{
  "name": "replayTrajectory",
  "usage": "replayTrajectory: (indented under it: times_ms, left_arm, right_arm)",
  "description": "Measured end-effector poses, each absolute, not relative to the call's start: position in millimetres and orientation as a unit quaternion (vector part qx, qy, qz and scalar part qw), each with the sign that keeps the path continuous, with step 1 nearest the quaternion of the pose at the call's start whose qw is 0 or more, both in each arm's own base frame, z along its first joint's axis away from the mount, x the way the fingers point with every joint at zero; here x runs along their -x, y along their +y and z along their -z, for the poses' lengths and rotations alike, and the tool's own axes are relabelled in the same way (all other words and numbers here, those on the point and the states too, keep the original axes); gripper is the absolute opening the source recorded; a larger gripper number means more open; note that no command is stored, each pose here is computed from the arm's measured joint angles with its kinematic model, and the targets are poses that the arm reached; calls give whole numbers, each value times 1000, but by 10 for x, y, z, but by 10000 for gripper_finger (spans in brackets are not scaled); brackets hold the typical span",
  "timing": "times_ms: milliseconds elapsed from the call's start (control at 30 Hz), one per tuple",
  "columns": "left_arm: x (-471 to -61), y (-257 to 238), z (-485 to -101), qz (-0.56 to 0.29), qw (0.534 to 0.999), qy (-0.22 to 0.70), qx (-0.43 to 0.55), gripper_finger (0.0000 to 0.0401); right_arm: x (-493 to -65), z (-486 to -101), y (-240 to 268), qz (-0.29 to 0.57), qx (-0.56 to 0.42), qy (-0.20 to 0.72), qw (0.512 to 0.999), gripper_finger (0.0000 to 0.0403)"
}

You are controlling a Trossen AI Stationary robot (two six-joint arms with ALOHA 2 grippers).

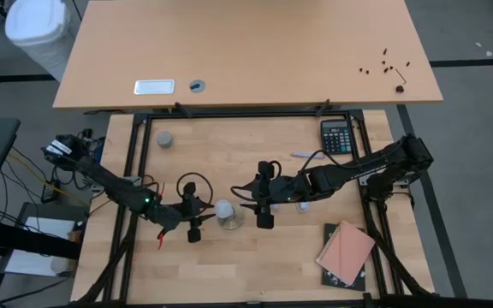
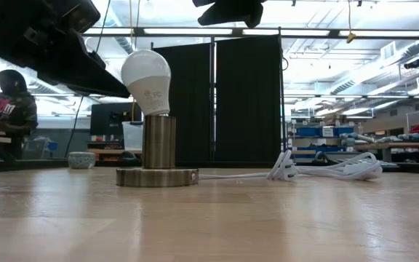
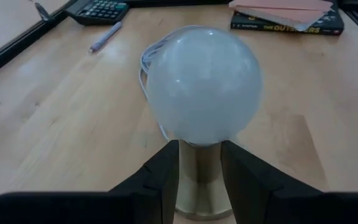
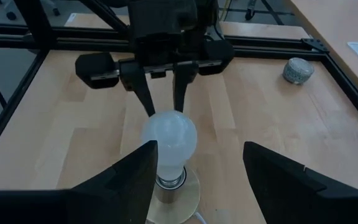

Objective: Screw lightbulb
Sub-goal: Insert the lightbulb into the bronze lamp socket

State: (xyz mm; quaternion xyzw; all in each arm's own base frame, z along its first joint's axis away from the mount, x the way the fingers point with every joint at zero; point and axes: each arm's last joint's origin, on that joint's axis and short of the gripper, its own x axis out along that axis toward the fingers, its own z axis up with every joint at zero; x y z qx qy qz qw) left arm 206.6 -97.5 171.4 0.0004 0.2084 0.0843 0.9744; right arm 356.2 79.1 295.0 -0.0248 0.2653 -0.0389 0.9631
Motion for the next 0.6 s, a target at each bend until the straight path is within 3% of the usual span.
replayTrajectory:
  times_ms: [600]
  left_arm:
    - [-2087, -976, -1745, -77, 978, 195, -1, 122]
  right_arm:
    - [-3563, -2950, 792, 39, 25, 265, 963, 247]
